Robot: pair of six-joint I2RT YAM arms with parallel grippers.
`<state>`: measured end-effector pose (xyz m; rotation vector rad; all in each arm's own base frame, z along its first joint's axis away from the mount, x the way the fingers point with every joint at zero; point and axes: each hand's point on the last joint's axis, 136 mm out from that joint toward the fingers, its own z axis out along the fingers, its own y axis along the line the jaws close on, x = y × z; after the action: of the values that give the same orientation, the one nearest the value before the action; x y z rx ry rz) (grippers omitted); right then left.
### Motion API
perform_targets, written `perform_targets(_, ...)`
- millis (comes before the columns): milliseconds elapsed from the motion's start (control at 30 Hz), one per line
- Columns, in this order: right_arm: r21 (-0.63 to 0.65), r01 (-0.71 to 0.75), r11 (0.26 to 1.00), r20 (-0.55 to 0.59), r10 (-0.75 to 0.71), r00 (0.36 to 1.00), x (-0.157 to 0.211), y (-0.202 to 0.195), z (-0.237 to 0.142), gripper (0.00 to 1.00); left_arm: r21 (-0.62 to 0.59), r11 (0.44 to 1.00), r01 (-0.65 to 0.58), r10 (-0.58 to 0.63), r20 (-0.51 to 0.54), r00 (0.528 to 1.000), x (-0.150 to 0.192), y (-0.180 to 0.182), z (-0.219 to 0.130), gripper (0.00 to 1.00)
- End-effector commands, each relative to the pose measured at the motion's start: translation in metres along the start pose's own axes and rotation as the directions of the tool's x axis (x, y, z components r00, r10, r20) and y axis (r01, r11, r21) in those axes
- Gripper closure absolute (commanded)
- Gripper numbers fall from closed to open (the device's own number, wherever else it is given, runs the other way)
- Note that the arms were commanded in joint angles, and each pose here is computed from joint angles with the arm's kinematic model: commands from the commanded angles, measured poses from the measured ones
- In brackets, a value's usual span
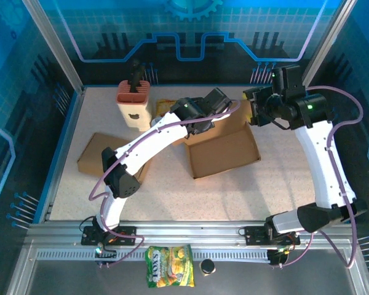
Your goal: Fold the paper box
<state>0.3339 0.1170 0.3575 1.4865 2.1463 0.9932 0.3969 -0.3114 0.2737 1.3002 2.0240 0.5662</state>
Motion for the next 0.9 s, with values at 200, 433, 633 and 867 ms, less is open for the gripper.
perform_targets(200, 0.063, 0.024, 0.998, -0.056, -0.021, 0.998, 0.009, 0.015, 0.049, 0.43, -0.022, 1.000, -0.021, 0.022, 0.014, 1.000, -0.007, -0.003, 0.002, 1.00)
perform_targets(433, 0.086, 0.011, 0.996, -0.085, -0.004, 0.996, 0.019, 0.010, 0.068, 0.79, -0.024, 1.000, -0.015, 0.015, 0.021, 1.000, -0.009, -0.003, 0.003, 1.00)
perform_targets(633, 0.057, -0.112, 0.992, -0.106, 0.118, 0.987, 0.008, 0.000, 0.075, 1.00, -0.015, 0.976, 0.219, -0.215, 0.136, 0.967, -0.019, 0.022, -0.019, 0.40)
perform_targets(867, 0.037, -0.316, 0.948, -0.148, 0.318, 0.937, -0.016, -0.009, 0.078, 1.00, 0.338, 0.756, 0.560, -0.650, 0.291, 0.702, 0.015, 0.029, -0.056, 0.15)
